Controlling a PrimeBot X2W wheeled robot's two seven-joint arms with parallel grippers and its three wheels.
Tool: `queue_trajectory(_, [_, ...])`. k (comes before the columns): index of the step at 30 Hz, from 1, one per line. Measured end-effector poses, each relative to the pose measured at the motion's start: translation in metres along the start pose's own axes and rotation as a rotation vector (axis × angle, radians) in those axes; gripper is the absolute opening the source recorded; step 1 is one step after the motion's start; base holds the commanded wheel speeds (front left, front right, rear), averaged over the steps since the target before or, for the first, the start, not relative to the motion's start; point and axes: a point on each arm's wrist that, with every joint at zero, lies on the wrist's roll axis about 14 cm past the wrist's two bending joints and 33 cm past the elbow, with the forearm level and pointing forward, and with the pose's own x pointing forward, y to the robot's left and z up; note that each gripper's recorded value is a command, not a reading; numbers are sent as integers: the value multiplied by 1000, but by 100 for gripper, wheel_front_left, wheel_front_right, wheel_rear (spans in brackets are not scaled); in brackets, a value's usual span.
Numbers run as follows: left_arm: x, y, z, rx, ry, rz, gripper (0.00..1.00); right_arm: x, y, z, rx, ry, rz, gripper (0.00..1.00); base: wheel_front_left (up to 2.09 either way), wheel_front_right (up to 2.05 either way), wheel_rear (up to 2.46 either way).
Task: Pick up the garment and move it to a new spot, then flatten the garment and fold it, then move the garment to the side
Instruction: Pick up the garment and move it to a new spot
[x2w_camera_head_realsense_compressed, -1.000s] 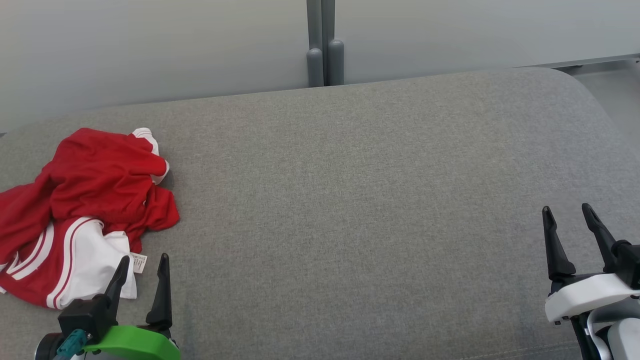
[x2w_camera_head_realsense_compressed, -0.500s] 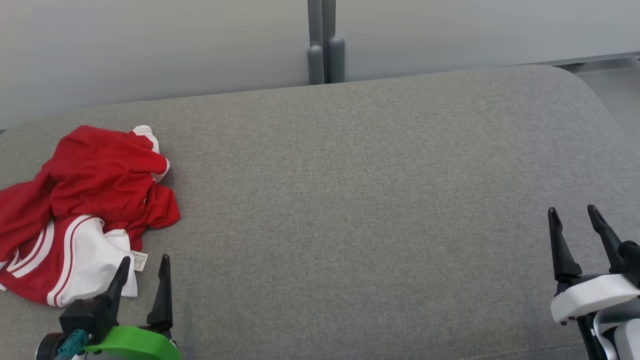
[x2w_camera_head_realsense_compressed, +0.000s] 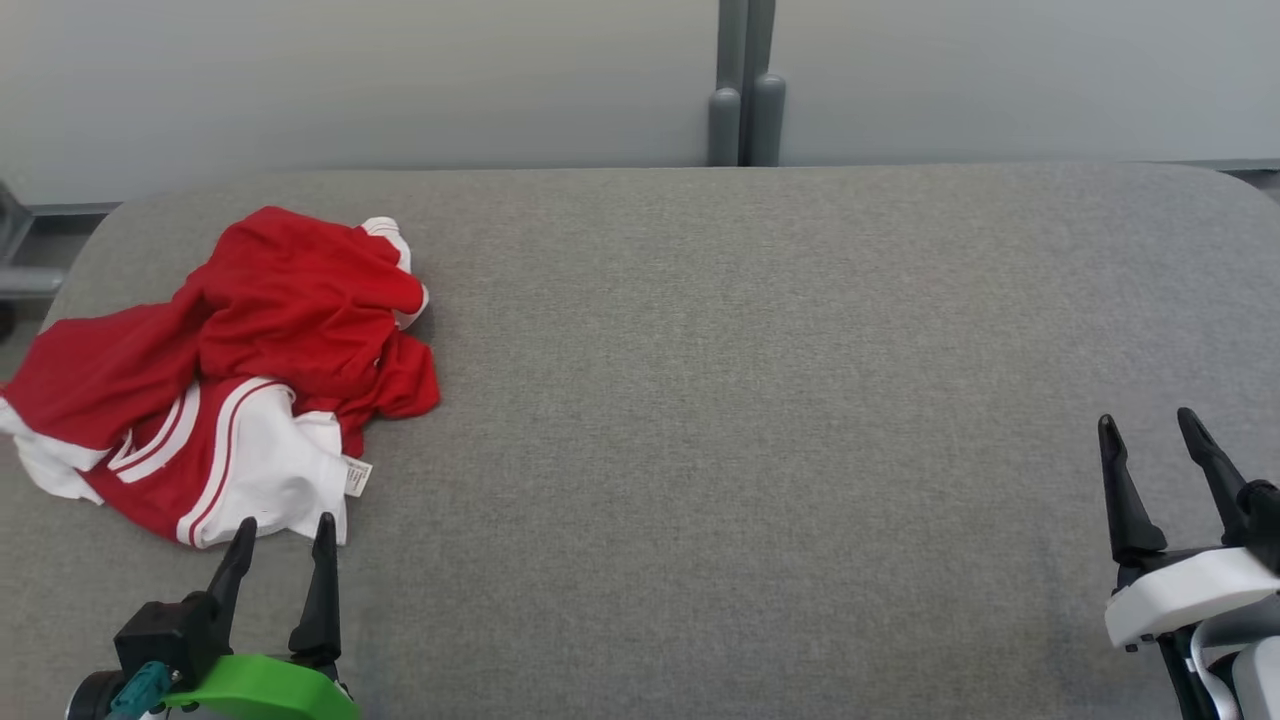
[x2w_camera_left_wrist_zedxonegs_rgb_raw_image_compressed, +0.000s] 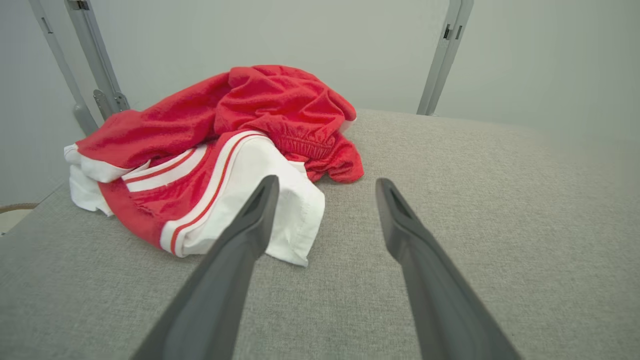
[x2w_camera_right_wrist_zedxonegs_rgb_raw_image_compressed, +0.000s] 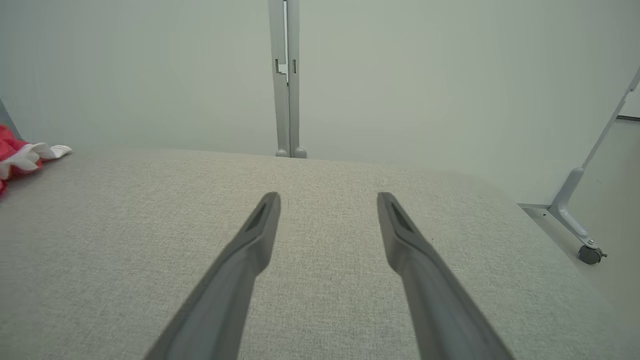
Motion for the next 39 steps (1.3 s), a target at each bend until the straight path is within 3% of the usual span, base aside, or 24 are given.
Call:
queue_trajectory(7, [-29,43,6,-3,-23,145,100,23,46,2,-2,-6,147,100,0,0,0])
queue_trajectory(20, [-84,97,15,-15,-71,347,100,43,111,10,12,-28,325,100,0,0,0])
queue_trajectory(33, [-74,89,17,-9,-72,314,100,40,94,6,12,-16,277,100,0,0,0])
queue_trajectory(39, [-42,75,33,-5,-108,249,100,44,92,0,9,-6,278,100,0,0,0])
